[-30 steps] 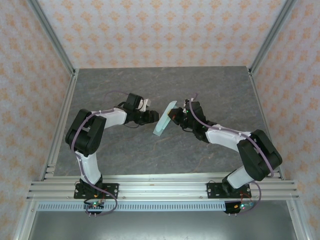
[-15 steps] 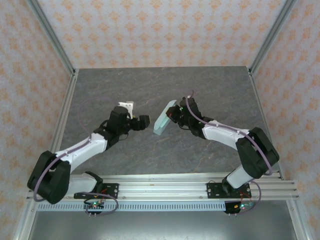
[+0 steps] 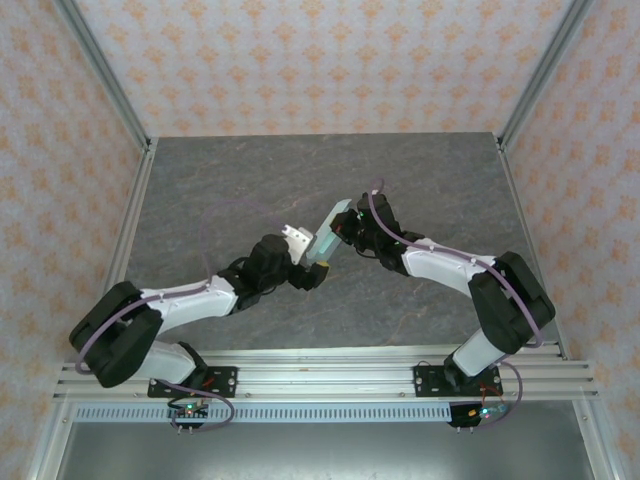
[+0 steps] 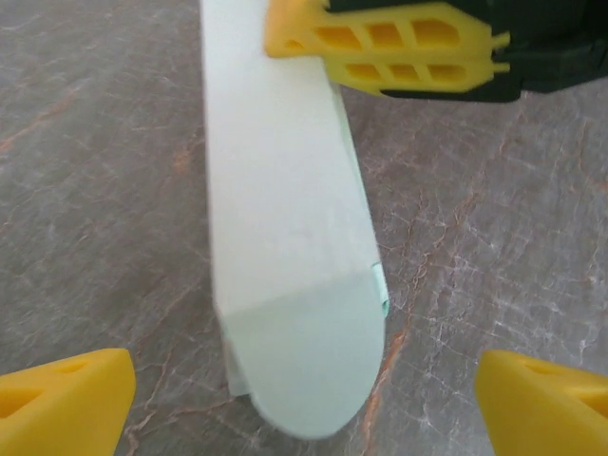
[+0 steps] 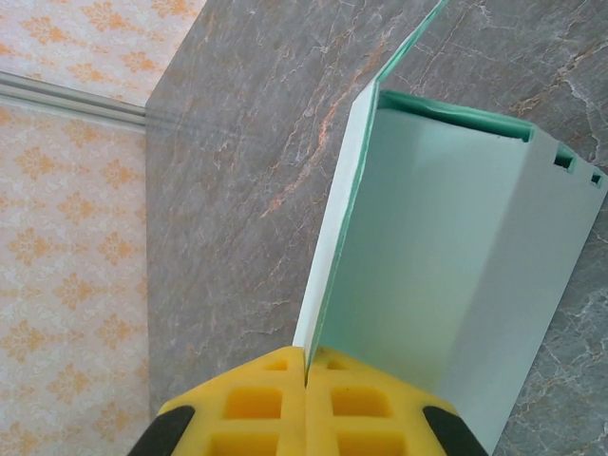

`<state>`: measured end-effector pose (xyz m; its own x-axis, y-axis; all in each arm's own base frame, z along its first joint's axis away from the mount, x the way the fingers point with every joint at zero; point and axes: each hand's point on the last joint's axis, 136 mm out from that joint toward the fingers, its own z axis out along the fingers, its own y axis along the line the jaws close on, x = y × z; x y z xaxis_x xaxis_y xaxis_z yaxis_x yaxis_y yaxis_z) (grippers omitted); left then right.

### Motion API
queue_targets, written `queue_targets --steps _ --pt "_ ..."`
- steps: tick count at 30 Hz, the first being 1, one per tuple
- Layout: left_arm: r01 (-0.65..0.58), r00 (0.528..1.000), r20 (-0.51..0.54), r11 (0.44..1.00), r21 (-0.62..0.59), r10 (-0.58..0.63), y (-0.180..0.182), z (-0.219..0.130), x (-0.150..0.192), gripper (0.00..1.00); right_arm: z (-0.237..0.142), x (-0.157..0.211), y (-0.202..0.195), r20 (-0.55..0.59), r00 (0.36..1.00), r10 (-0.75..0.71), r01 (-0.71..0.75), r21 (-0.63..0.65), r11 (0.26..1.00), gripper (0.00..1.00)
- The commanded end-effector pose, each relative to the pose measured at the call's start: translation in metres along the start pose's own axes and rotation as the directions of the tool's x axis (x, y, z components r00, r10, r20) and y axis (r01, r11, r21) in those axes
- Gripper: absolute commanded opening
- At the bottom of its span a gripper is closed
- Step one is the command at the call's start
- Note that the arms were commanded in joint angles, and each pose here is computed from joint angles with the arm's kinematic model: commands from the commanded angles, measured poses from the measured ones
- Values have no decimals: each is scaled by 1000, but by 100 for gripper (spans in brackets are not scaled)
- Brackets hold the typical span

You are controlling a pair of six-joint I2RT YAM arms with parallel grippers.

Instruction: Fold the paper box

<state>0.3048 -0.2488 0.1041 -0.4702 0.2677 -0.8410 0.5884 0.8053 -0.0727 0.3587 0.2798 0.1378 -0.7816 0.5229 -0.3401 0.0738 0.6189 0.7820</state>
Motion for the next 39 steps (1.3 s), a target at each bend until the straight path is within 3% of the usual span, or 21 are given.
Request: queue_targets --steps 1,4,9,18,21,25,30,35,39 --pt "-60 995 83 998 -25 62 -1 6 -29 93 2 0 -14 9 999 -36 36 70 997 0" --pt "-58 994 93 997 -44 62 1 12 -33 87 3 0 -13 8 999 -37 37 68 997 0" --pt "-71 995 65 997 -24 73 -2 27 -28 67 5 1 -15 7 999 -34 34 69 997 0" --pt "-66 996 65 997 -40 68 1 31 -24 42 1 -3 -11 20 999 -42 41 63 997 0" --pt "-64 996 65 998 -30 66 3 28 -23 38 -10 -11 0 39 997 -67 65 34 997 10" --pt "-74 995 68 997 17 73 4 21 -23 35 -41 -29 17 98 977 -190 189 27 982 31" --pt "-107 994 43 990 94 103 -2 14 -32 34 -83 -44 25 125 907 -402 398 53 916 45" --pt "-159 987 16 971 181 159 -6 5 -45 30 -111 -59 18 72 746 -662 651 133 748 51" --pt "-173 982 -24 950 260 185 2 -11 -54 30 -116 -68 10 68 632 -772 759 150 634 52"
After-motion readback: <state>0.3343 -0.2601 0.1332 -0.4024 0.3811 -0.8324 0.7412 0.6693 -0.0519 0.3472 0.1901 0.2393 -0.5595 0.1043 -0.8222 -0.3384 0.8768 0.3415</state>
